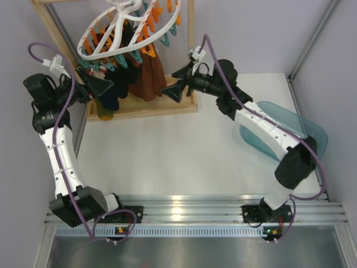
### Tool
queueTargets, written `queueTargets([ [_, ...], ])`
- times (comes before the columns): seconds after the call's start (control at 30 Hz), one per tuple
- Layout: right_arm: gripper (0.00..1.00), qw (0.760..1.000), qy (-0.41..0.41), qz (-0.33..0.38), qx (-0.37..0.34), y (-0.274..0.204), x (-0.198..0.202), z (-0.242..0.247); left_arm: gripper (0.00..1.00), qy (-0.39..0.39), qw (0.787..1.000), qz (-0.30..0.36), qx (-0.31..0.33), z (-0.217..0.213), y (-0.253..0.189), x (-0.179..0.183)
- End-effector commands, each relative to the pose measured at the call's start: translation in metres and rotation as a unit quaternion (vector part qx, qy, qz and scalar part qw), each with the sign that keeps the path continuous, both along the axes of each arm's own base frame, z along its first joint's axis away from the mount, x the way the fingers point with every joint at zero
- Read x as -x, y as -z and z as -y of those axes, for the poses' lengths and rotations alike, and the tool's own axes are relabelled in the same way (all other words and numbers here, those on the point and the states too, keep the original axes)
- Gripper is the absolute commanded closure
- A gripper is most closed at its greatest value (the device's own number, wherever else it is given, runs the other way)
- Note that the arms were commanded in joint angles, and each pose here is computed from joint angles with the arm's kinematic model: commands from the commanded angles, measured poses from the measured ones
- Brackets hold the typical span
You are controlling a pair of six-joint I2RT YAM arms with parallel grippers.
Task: Clip the socks to the hanger
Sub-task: Reset both arms
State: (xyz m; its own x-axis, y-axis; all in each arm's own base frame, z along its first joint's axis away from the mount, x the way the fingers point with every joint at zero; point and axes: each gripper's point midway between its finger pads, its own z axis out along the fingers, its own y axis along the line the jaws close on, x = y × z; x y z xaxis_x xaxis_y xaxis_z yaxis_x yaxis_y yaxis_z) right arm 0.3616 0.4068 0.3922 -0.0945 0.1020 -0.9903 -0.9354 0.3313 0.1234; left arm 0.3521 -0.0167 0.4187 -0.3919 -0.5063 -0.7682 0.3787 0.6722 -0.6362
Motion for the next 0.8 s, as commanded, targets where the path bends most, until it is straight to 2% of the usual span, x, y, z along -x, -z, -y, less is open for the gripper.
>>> queueTargets([
  [0.0,0.0,0.998,0.045,0.042,0.002,-0.033,0.016,0.061,0.02,0.009,0.996,-0.037,-0.083,-0.002,0.028,0.032],
  [0.13,0.0,0.992,0.113,0.027,0.053,-0.008,0.019,0.126,0.02,-0.024,0.981,-0.105,-0.161,-0.021,0.073,0.044],
  [0.17,0.0,0.99,0.125,0.025,0.059,-0.006,0.028,0.142,0.02,-0.038,0.972,-0.128,-0.195,-0.031,0.086,0.05],
  [0.2,0.0,0.986,0.143,0.0,0.081,0.008,0.031,0.155,0.02,-0.039,0.967,-0.137,-0.21,-0.035,0.091,0.053],
  [0.27,0.0,0.977,0.185,0.011,0.109,0.022,0.04,0.191,0.02,-0.059,0.956,-0.156,-0.24,-0.044,0.104,0.06],
  [0.37,0.0,0.961,0.233,-0.01,0.149,0.055,0.058,0.235,0.02,-0.084,0.945,-0.151,-0.277,-0.053,0.116,0.071],
  [0.57,0.0,0.94,0.294,-0.045,0.17,0.106,0.094,0.287,0.02,-0.093,0.943,-0.139,-0.289,-0.047,0.134,0.089],
  [0.77,0.0,0.937,0.315,-0.066,0.137,0.116,0.11,0.305,0.02,-0.098,0.941,-0.135,-0.295,-0.042,0.144,0.104],
])
